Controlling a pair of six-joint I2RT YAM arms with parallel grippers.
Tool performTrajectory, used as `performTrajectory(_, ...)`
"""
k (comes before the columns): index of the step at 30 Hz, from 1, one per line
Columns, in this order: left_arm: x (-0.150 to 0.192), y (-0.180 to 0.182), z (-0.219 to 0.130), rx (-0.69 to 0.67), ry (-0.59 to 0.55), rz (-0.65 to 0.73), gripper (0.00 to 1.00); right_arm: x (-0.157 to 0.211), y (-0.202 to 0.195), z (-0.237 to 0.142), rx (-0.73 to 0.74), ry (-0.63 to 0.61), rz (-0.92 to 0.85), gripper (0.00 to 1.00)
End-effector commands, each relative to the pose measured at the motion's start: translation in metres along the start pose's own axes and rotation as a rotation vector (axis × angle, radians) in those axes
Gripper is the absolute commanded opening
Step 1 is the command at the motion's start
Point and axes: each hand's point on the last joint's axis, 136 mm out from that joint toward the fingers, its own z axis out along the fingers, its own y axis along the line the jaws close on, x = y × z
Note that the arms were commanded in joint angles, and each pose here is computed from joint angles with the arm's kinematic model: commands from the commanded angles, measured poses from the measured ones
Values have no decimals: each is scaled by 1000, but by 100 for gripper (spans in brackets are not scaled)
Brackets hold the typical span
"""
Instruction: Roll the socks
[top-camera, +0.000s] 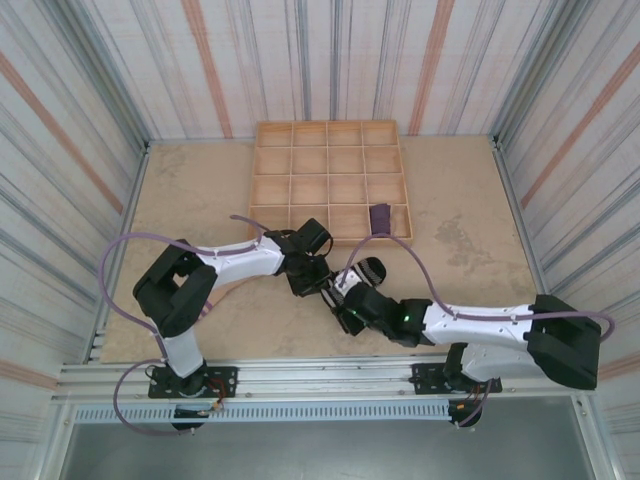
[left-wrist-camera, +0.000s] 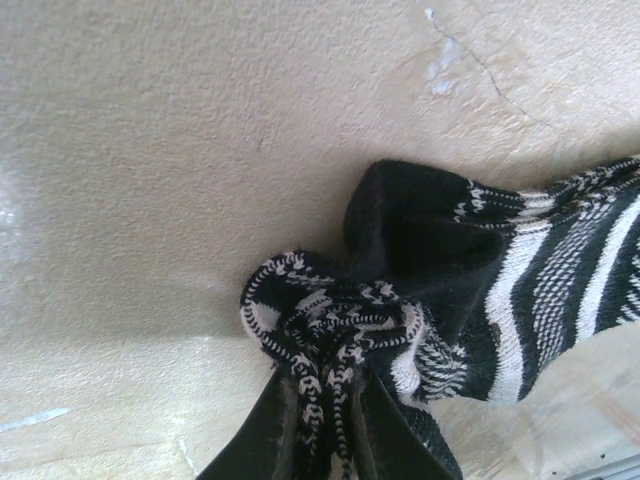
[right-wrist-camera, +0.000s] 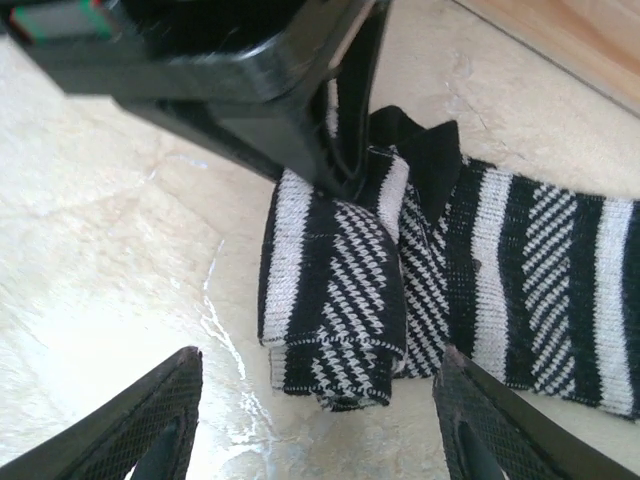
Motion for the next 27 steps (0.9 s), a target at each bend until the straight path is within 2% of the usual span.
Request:
performTrajectory(1,5,18,5,-73,39,-5,0,-14,-8,4,134,-93,-126,63)
performTrajectory(7,6,18,8,-66,49,-12,0,-11,4,21,162,-110,-172,62)
performTrajectory(11,6,20,7,-61,51,-18,0,0,-3,33,230,-76,-181,57)
performTrajectory(14,7,20,7,-51,54,-26,0,11,-10,37,273,-51,-162,44)
performTrajectory(19,6,21,6,-26,51,-39,0,22,-14,36,283,-25,-114,13)
performTrajectory(22,4,18,0,-5,37,-41,17,28,-10,37,216,-8,-53,0)
performTrajectory(23,4,17,-3,4,28,-43,23,31,-10,38,184,3,-14,0)
performTrajectory(25,1,13,-13,31,1,-46,47,37,-9,40,99,24,89,0)
performTrajectory(27,-1,10,-22,55,-27,-48,64,45,-11,41,43,41,179,0)
